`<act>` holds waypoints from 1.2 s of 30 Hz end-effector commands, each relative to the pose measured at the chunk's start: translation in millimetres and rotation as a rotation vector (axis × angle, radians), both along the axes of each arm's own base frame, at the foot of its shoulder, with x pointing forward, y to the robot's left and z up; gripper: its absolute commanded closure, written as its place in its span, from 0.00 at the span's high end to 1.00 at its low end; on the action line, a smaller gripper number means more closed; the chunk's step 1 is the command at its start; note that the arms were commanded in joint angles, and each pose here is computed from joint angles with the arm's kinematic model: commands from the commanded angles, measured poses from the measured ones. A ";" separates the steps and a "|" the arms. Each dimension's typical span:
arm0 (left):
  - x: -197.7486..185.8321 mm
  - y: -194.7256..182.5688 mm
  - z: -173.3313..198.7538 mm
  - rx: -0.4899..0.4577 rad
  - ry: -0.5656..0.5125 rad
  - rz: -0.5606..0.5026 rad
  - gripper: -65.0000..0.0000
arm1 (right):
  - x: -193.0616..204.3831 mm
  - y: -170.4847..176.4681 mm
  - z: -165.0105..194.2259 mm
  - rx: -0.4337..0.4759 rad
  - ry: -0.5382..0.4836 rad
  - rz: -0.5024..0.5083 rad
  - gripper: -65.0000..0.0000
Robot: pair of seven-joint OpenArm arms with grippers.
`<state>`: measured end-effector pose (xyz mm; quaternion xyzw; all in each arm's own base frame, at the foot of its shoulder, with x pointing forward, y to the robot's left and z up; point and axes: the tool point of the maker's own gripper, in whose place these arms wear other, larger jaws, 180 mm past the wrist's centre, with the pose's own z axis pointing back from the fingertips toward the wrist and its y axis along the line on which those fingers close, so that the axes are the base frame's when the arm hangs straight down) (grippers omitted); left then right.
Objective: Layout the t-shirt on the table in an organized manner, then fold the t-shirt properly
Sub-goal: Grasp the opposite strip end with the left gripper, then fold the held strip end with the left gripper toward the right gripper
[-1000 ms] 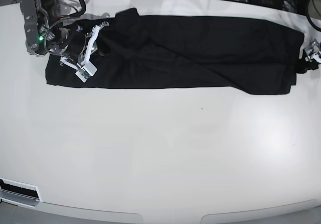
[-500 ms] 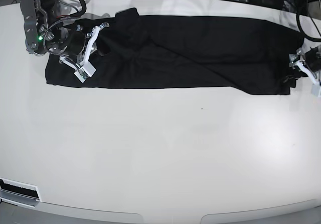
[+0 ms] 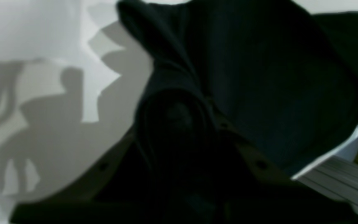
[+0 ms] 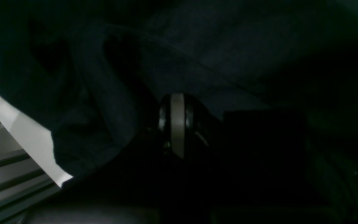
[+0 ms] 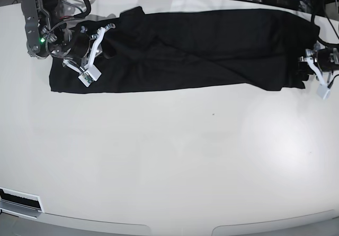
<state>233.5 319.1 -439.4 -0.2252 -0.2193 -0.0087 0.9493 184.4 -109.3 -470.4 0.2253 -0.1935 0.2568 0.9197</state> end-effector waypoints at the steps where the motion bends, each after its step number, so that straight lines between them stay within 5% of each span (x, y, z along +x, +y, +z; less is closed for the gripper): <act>1: 20.0 8.8 25.5 0.010 -0.082 -0.009 0.00 | 2.1 -3.9 2.5 -0.014 -0.006 0.009 0.00; 19: 40.1 60.0 56.6 0.315 -0.186 -0.113 0.00 | 39.7 19.1 83.6 -0.042 -0.267 0.108 0.00; 27: 40.1 120.6 78.7 0.511 -0.131 -0.002 0.00 | 39.8 19.5 84.4 -0.042 -0.270 0.110 0.00; 30: 39.1 113.3 85.4 0.453 -0.132 -0.033 0.00 | 39.8 19.6 84.4 -0.042 -0.270 0.110 0.00; 36: 34.1 66.6 98.4 0.158 -0.128 -0.074 0.00 | 40.3 19.8 84.9 -0.040 -0.272 0.109 0.00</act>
